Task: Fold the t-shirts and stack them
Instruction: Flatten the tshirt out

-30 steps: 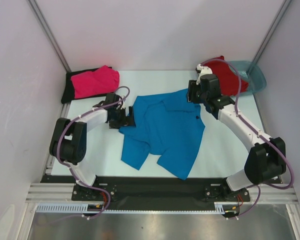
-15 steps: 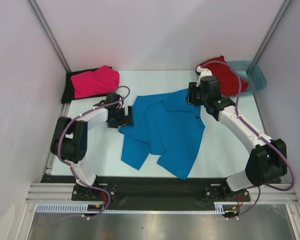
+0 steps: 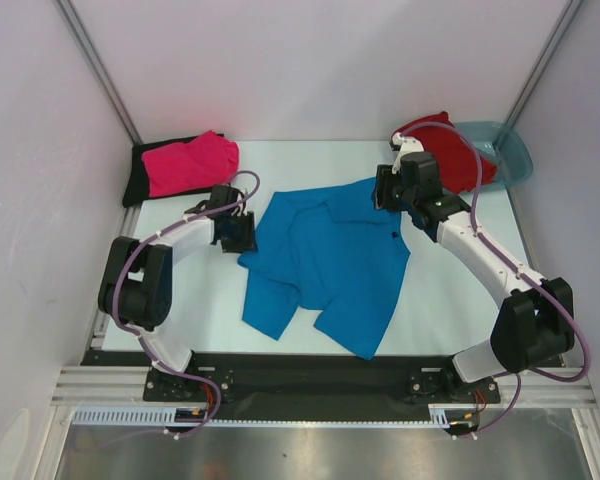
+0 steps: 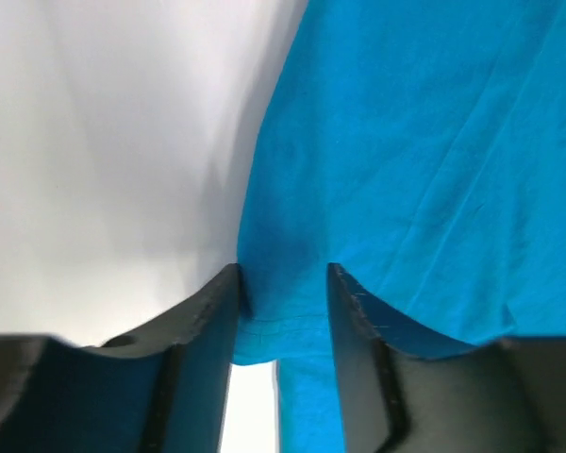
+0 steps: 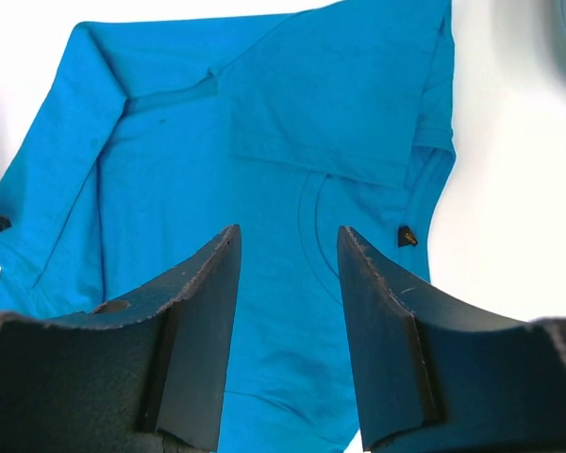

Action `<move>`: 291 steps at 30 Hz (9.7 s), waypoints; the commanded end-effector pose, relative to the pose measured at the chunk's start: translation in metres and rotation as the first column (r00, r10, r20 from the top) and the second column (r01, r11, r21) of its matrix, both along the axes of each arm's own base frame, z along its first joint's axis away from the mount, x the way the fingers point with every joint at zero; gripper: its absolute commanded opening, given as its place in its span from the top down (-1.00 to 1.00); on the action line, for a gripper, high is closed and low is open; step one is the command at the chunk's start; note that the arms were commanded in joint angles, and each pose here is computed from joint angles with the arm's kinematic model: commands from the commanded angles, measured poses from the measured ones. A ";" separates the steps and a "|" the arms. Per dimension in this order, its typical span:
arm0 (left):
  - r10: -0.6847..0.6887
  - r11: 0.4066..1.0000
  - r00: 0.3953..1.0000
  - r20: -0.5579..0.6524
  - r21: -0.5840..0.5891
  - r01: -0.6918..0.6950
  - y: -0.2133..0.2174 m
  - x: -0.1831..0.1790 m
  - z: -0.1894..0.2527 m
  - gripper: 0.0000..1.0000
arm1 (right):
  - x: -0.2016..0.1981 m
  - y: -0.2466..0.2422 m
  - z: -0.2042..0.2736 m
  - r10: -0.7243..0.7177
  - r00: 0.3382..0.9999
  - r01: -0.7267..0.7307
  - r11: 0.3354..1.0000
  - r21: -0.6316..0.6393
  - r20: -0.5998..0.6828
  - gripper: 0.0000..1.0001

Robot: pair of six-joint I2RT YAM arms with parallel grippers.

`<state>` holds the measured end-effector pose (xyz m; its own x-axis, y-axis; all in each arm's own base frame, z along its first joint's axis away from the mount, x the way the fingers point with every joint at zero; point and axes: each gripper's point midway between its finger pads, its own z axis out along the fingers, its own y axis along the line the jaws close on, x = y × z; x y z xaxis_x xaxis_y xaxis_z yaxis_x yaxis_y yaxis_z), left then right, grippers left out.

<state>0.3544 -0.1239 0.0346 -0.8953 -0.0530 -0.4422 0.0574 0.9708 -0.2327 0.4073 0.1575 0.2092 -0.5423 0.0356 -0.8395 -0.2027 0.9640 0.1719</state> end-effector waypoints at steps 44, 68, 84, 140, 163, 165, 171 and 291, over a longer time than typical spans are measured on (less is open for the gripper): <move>0.133 0.826 0.986 0.097 0.538 -0.165 0.185 0.174 0.088 0.99 | -0.018 -0.004 -0.019 0.015 0.999 -0.016 1.000 -0.026 -0.047 0.00; -0.063 0.981 0.971 0.229 -0.165 0.102 -0.063 0.018 0.103 -0.99 | -0.110 0.023 -0.120 0.131 0.910 -0.122 0.991 0.047 -0.393 0.03; -0.017 0.999 0.999 0.030 -0.029 0.018 -0.034 -0.077 0.004 -1.00 | -0.095 0.027 -0.199 -0.014 0.870 -0.081 0.982 -0.171 -0.493 0.10; -0.034 0.997 0.954 0.299 0.072 0.012 -0.074 0.018 0.098 -0.99 | -0.028 0.004 -0.082 -0.160 0.960 0.190 0.975 0.114 -0.231 -0.23; -0.043 0.994 0.988 0.148 0.105 0.027 -0.065 0.038 0.026 -0.99 | -0.006 -0.021 -0.165 -0.235 0.882 0.242 0.970 -0.034 -0.410 -0.15; -0.048 0.994 0.987 0.151 0.100 0.033 -0.065 0.035 0.030 -1.00 | -0.014 -0.031 -0.174 -0.281 0.858 0.271 0.959 -0.085 -0.429 -0.15; -0.065 0.995 0.990 0.126 0.088 0.054 -0.063 0.021 0.028 -0.99 | -0.041 -0.042 -0.195 -0.317 0.816 0.291 0.948 -0.131 -0.484 -0.13; -0.100 0.994 0.994 -0.054 0.041 0.102 -0.115 0.077 -0.043 -0.99 | 0.047 -0.005 -0.207 -0.321 0.825 0.211 0.939 -0.273 -0.466 -0.15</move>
<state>0.4330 -0.2339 0.0229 -0.8952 0.0358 -0.4442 0.1212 0.9787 -0.1654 0.4504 0.1563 0.0216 -0.8686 0.0931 -0.4866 0.1072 0.9942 -0.0012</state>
